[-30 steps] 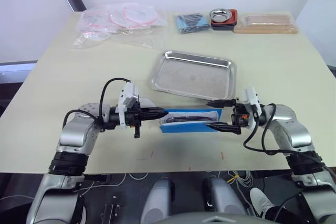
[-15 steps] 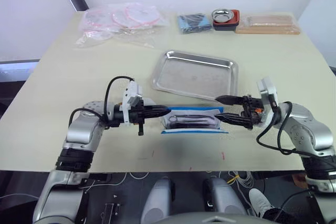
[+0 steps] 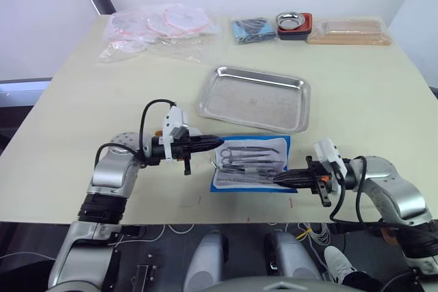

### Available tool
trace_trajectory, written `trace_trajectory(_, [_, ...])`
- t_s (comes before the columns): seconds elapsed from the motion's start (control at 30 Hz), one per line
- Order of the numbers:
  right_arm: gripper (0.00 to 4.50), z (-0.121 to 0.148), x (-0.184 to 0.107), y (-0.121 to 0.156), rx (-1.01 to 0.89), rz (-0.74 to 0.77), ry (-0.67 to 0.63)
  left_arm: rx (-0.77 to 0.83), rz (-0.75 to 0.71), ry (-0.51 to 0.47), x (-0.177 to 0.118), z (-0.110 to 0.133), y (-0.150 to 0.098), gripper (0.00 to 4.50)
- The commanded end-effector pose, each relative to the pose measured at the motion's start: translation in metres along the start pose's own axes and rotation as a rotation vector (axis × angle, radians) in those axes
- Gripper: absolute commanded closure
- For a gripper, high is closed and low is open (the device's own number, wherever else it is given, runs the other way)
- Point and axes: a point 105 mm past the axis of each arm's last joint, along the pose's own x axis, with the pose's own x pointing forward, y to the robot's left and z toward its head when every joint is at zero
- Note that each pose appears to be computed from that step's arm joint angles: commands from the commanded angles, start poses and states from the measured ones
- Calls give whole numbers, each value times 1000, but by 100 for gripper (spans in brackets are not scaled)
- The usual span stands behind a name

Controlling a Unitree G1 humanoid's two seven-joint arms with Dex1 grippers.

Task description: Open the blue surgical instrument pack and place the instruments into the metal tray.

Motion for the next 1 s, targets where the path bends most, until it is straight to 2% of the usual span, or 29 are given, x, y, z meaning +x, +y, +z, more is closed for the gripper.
trace_trajectory(0.03, [442, -7, 1, 8, -49, 34, 56, 13, -8, 26, 5, -7, -1, 450])
trace_trajectory(0.3, [442, -42, 0, 15, -63, 56, 189, 40, 83, 144, 17, -34, 21, 450])
trace_trajectory(0.43, [442, -48, 1, 16, -64, 54, 204, 51, 104, 213, 16, -47, 30, 450])
trace_trajectory(0.67, [442, -50, 6, 14, -68, 28, 195, 13, 93, 184, 27, -46, 33, 450])
trace_trajectory(0.93, [442, -51, 5, 13, -53, -11, 173, -27, 112, 141, 22, -42, 36, 450])
trace_trajectory(1.0, [450, -50, 6, 14, -29, -8, 162, -30, 125, 121, 20, -40, 37, 404])
